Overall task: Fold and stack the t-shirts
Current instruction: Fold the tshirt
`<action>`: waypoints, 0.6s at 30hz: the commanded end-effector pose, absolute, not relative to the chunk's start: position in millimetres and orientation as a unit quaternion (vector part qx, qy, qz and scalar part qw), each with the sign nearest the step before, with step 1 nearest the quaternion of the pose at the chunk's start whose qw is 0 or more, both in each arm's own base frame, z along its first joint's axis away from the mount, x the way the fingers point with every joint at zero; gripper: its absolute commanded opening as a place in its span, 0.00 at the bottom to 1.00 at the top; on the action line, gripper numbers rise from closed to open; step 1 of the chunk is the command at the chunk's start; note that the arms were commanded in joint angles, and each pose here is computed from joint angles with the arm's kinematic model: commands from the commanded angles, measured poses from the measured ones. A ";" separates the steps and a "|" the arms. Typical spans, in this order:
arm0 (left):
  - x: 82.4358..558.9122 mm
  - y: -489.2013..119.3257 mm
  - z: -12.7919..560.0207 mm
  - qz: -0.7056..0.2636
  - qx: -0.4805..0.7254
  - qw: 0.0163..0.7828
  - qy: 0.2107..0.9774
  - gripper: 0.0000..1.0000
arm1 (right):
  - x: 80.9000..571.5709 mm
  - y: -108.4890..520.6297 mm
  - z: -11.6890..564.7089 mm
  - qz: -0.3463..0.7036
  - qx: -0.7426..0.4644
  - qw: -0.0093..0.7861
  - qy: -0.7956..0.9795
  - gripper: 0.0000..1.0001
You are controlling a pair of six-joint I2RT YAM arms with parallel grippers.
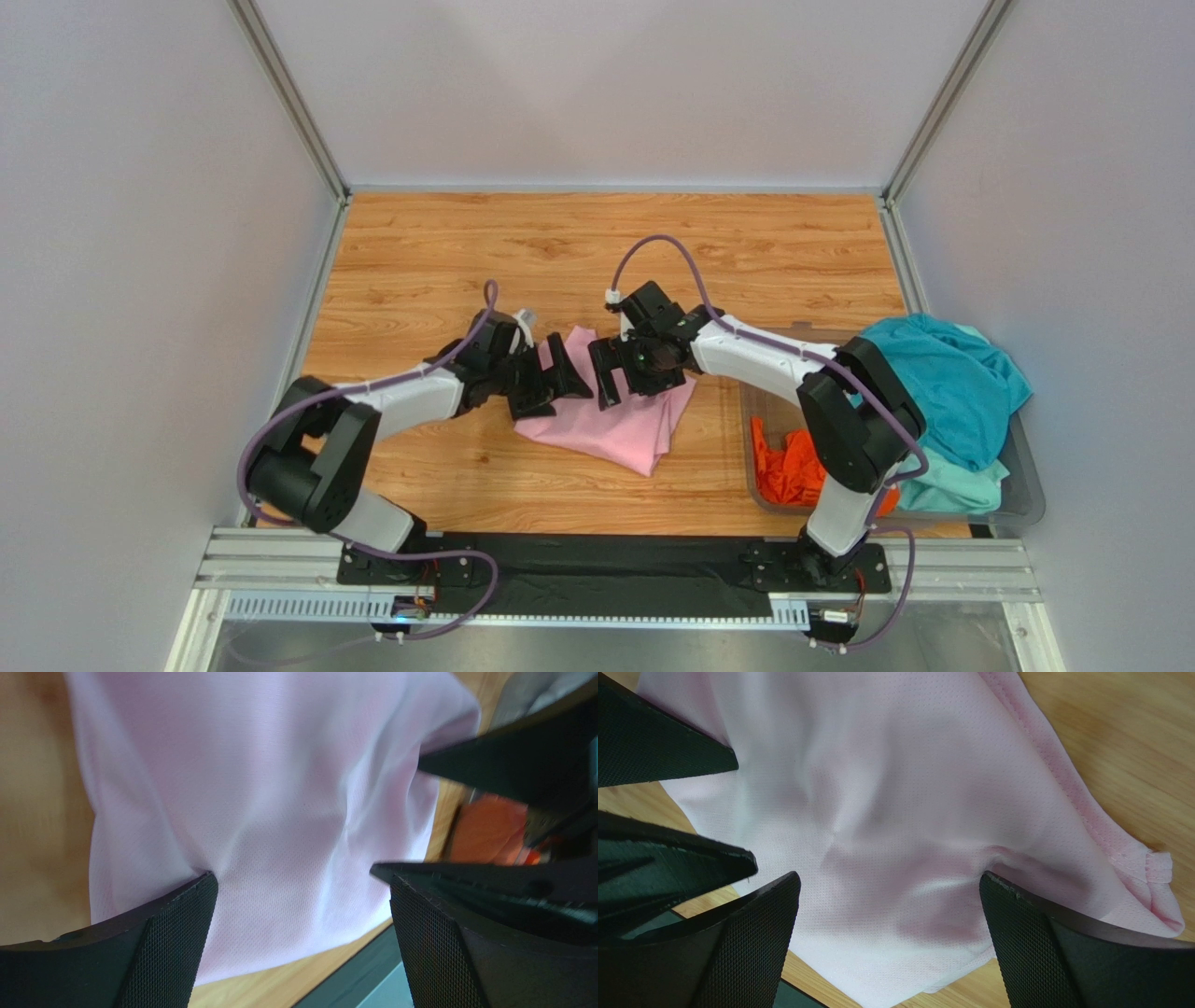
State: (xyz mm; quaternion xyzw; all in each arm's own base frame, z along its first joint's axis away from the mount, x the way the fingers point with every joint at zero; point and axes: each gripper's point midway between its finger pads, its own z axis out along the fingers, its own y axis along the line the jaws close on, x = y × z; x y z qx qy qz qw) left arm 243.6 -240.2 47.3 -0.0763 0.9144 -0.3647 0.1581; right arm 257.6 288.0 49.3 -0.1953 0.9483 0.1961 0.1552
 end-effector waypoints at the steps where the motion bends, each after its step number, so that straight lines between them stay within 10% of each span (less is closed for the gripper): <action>1: 194.2 -216.6 41.0 -0.324 -0.092 0.151 0.929 1.00 | 249.1 306.1 60.9 0.188 -0.258 0.178 0.931 1.00; 13: 169.2 -121.9 105.6 -0.201 -0.147 0.334 0.909 1.00 | 225.5 299.7 135.6 0.228 -0.215 0.283 0.907 1.00; 18: 194.0 -117.9 96.5 -0.181 -0.170 0.300 0.921 1.00 | 238.4 295.3 121.3 0.206 -0.196 0.268 0.921 0.98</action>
